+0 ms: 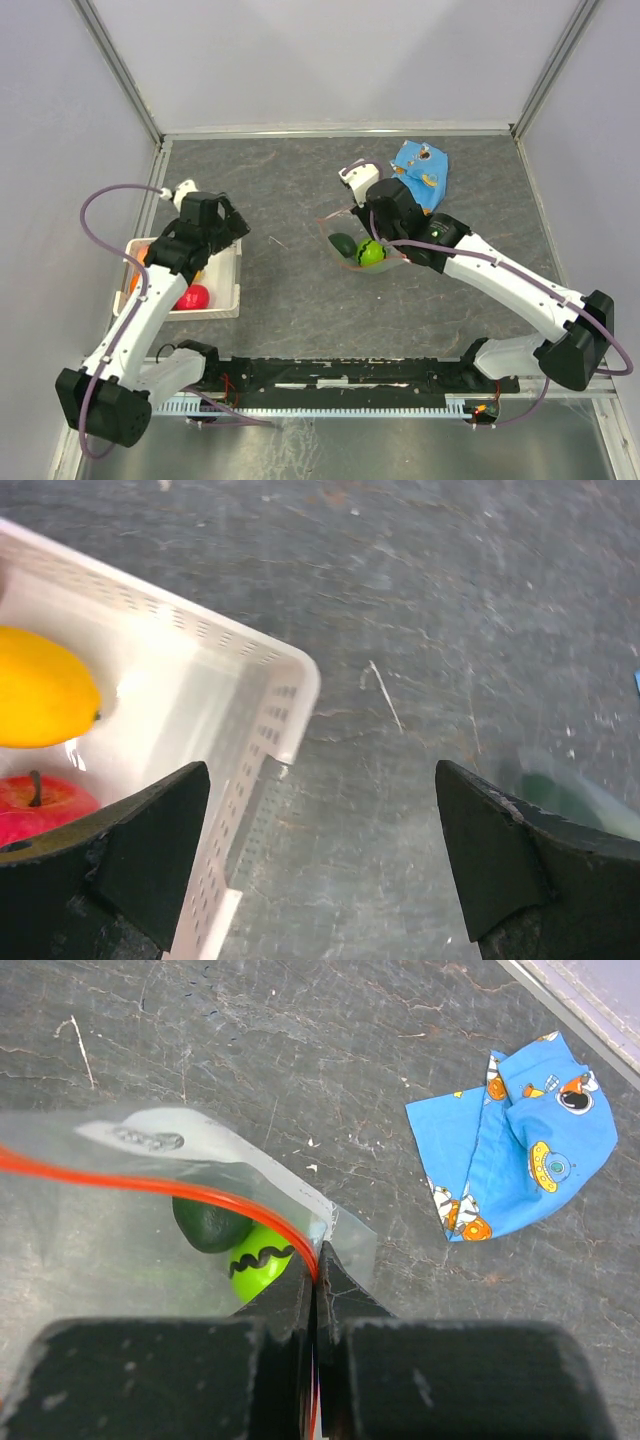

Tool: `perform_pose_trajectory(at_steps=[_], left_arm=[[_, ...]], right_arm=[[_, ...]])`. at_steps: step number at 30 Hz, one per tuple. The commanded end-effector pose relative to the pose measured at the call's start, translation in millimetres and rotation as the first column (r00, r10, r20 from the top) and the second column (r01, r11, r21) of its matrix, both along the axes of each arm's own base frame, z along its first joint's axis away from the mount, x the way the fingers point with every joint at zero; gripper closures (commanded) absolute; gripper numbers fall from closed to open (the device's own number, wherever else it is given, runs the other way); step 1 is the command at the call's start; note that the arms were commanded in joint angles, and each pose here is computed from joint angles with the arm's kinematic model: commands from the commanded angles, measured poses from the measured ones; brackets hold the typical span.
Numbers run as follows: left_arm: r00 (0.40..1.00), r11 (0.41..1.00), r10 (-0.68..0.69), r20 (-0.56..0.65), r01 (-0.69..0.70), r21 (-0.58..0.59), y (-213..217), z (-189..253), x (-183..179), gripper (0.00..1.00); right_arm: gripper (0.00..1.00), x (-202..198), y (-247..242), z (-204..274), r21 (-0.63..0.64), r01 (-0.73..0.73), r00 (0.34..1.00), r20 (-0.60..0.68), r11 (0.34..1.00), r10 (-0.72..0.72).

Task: Place the food in the zip-top bag and seal the zipper
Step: Move the bin to the center of the board.

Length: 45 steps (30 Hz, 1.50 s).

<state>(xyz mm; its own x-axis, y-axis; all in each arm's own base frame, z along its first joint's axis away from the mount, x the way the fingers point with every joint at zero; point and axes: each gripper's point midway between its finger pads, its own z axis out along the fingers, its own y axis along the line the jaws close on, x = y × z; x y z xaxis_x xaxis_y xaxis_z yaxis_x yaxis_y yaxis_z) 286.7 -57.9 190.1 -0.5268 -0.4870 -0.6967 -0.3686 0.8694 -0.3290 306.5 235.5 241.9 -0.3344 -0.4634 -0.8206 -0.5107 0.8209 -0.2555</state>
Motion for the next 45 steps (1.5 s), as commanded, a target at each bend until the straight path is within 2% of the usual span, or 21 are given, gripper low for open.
perform_pose_trajectory(at_steps=[1, 10, 14, 18, 22, 30, 40, 45], left_arm=[[0.987, 0.987, 0.133, 0.087, -0.124, -0.102, 24, 8, 27, 0.01], [0.915, 0.912, 0.403, 0.012, -0.401, -0.080, 107, -44, 60, 0.00], [0.892, 0.892, 0.450, -0.027, -0.451, -0.022, 128, -67, 69, 0.01], [0.896, 0.896, 0.443, -0.041, -0.444, -0.010, 132, -79, 85, 0.00], [0.931, 0.931, 0.353, -0.087, -0.359, -0.064, 115, -90, 108, 0.03], [0.975, 0.973, 0.210, -0.067, -0.215, -0.080, 71, -82, 151, 0.03], [0.998, 0.997, 0.020, -0.052, -0.024, -0.076, -7, -76, 208, 0.03], [1.000, 0.997, -0.012, -0.022, 0.010, -0.071, -24, -61, 217, 0.03]], right_arm=[[0.97, 4, 4, 27, 0.071, -0.015, 0.997, 0.072, 0.997, 0.010], [0.97, 5, -1, 27, 0.058, -0.003, 0.996, 0.090, 0.998, -0.002], [0.97, 6, -2, 25, 0.046, 0.001, 0.996, 0.085, 0.999, -0.005], [0.97, 7, -4, 22, 0.028, 0.011, 0.997, 0.076, 1.000, -0.013], [0.97, 7, -4, 23, 0.029, 0.011, 0.997, 0.074, 1.000, -0.013], [0.97, 9, -7, 20, 0.018, 0.023, 0.997, 0.068, 1.000, -0.024], [0.97, 11, -7, 19, 0.012, 0.029, 0.997, 0.065, 0.999, -0.030], [0.97, 11, -8, 18, 0.007, 0.035, 0.998, 0.061, 0.999, -0.035]])
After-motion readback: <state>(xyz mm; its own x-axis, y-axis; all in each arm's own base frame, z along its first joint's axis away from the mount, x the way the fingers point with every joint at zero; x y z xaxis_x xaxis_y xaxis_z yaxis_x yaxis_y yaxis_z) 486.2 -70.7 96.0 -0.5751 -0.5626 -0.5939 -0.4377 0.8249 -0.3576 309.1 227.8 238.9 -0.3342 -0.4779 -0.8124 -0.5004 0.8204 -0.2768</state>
